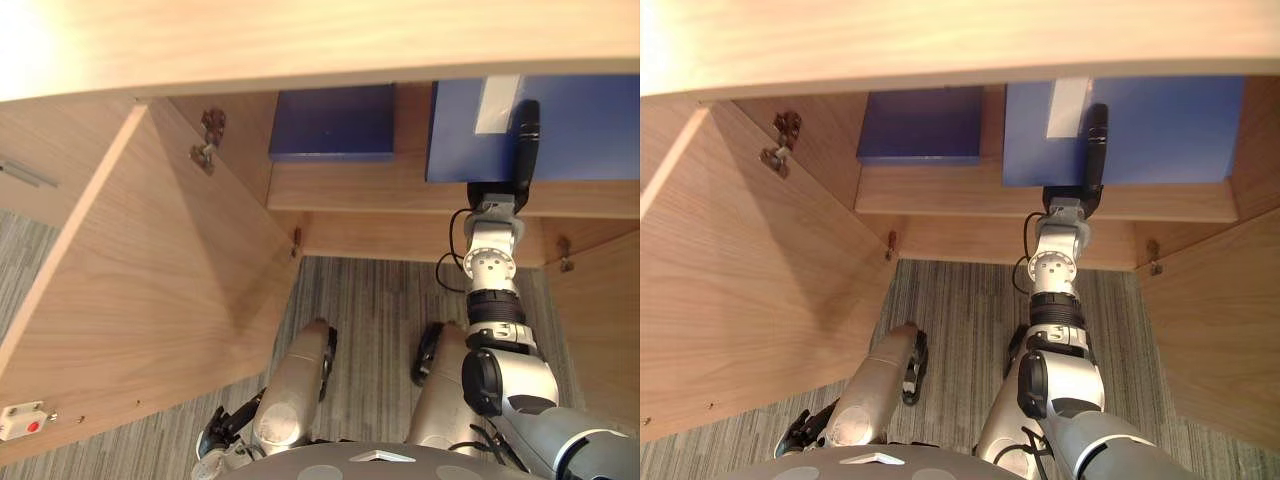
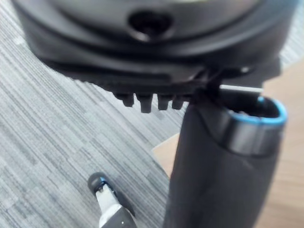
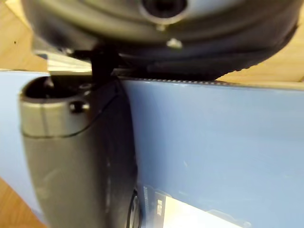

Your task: Walk over to the cabinet, pick up the folder, carry it to the office cabinet, place the folder inside the office cabinet, then close the office cabinet door

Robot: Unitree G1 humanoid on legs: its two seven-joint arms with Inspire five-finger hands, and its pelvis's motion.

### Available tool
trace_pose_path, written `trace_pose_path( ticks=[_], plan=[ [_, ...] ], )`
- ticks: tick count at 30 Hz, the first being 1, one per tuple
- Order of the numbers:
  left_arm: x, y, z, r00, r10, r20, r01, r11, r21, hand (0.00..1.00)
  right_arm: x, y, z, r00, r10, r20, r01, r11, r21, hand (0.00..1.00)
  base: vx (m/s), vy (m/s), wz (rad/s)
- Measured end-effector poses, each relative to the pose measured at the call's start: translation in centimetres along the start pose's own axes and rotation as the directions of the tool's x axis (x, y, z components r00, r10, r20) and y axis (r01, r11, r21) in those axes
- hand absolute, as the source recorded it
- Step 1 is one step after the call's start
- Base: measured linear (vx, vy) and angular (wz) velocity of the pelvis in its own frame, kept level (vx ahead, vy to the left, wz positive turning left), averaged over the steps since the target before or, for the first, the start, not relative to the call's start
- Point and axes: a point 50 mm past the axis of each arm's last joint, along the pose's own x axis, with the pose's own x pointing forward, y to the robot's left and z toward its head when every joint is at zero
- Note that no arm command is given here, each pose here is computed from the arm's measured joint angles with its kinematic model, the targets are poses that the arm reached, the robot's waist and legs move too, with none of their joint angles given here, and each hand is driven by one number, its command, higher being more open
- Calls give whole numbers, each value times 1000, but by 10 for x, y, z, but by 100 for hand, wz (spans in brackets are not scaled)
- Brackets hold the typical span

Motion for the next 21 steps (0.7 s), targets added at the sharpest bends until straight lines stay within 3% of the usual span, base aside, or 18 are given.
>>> trace_pose_path(
  ticks=[6, 14, 21],
  plan=[
    [2, -7, 6, 999, -47, 15, 46, 997, 61, 100, 19, 46, 14, 996, 71, 47, -72, 997, 27, 0, -43, 38, 7],
    [2, -20, 7, 997, -79, 20, 77, 994, 83, 100, 47, 154, 62, 971, 185, 151, -196, 979, 63, 0, -49, 17, 19],
    [2, -23, 8, 996, -80, 26, 77, 992, 99, 100, 52, 187, 89, 972, 153, 177, -145, 988, -53, 0, -8, -24, 29]
  ],
)
